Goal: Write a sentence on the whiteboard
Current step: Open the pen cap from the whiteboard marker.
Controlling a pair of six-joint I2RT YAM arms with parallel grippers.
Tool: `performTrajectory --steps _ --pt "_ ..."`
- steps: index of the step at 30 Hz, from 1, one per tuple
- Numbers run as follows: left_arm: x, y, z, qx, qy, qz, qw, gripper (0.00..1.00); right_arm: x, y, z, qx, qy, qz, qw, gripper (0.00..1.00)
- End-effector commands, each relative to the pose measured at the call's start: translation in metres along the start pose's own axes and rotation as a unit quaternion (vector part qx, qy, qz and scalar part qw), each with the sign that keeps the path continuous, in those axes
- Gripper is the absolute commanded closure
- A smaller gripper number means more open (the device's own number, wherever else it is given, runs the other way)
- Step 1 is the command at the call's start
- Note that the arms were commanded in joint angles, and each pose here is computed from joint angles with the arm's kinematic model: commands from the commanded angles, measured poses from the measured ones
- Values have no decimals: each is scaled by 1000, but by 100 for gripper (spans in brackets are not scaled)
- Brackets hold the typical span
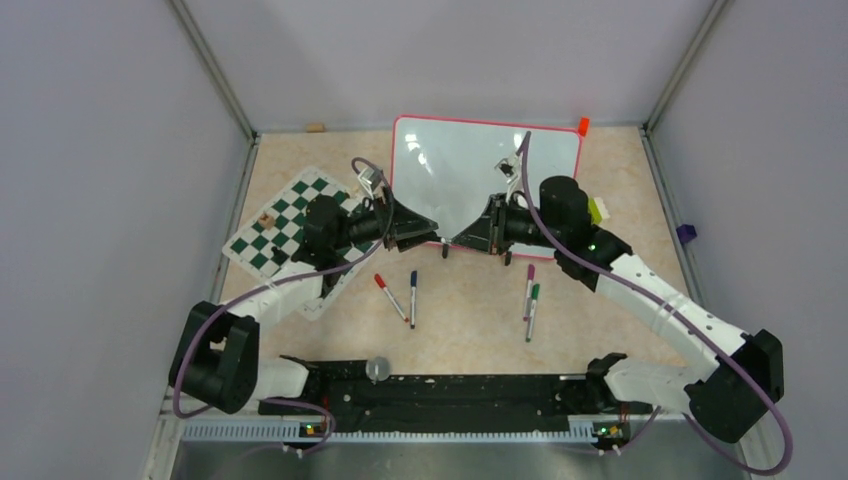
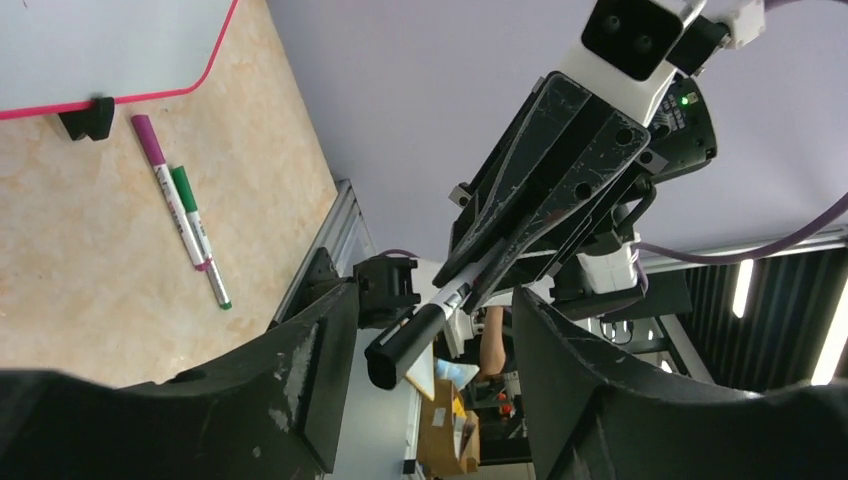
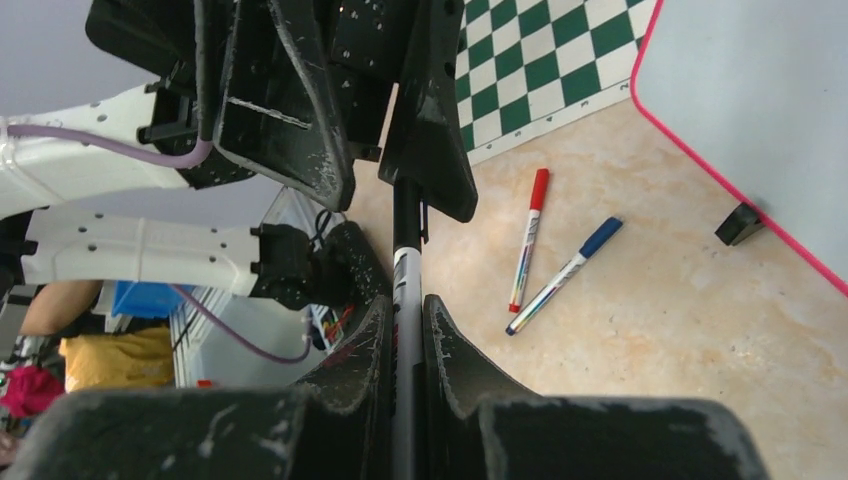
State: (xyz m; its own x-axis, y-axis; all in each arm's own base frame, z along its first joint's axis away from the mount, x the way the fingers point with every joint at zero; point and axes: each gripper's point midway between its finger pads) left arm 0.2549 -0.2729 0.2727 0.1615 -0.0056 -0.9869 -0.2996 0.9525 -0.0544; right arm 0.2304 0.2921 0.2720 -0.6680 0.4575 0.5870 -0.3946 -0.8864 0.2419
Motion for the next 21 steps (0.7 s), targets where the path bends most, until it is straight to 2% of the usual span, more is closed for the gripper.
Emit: performTrajectory --steps 1,4,8,10,11,21 --pt "-9 7 -17 41 -60 -9 997 41 27 8 9 15 25 52 998 100" --pt "-9 8 -20 50 -62 -10 997 52 26 6 10 16 26 51 998 100" --pt "-6 10 -24 60 -60 -9 996 59 24 4 9 17 25 52 998 100" --pt "-7 10 -27 67 -63 -12 996 71 24 3 8 18 25 54 998 100" --pt "-8 11 -28 71 -64 -14 995 74 23 3 7 19 23 54 998 100" --pt "-30 17 -43 114 -71 -55 989 63 27 6 10 10 17 76 997 100"
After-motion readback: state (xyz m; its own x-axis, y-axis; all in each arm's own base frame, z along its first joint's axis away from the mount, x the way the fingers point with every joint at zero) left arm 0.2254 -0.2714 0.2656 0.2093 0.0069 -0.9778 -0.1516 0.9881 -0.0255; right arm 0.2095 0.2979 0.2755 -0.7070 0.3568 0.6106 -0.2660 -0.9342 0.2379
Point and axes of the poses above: each gripper's point midway between its finger pads, its own y axis back along the fingers, its own x axis along the line the jaws close on, z = x × y, and after that the axes turned 5 degrees about y, right-handed
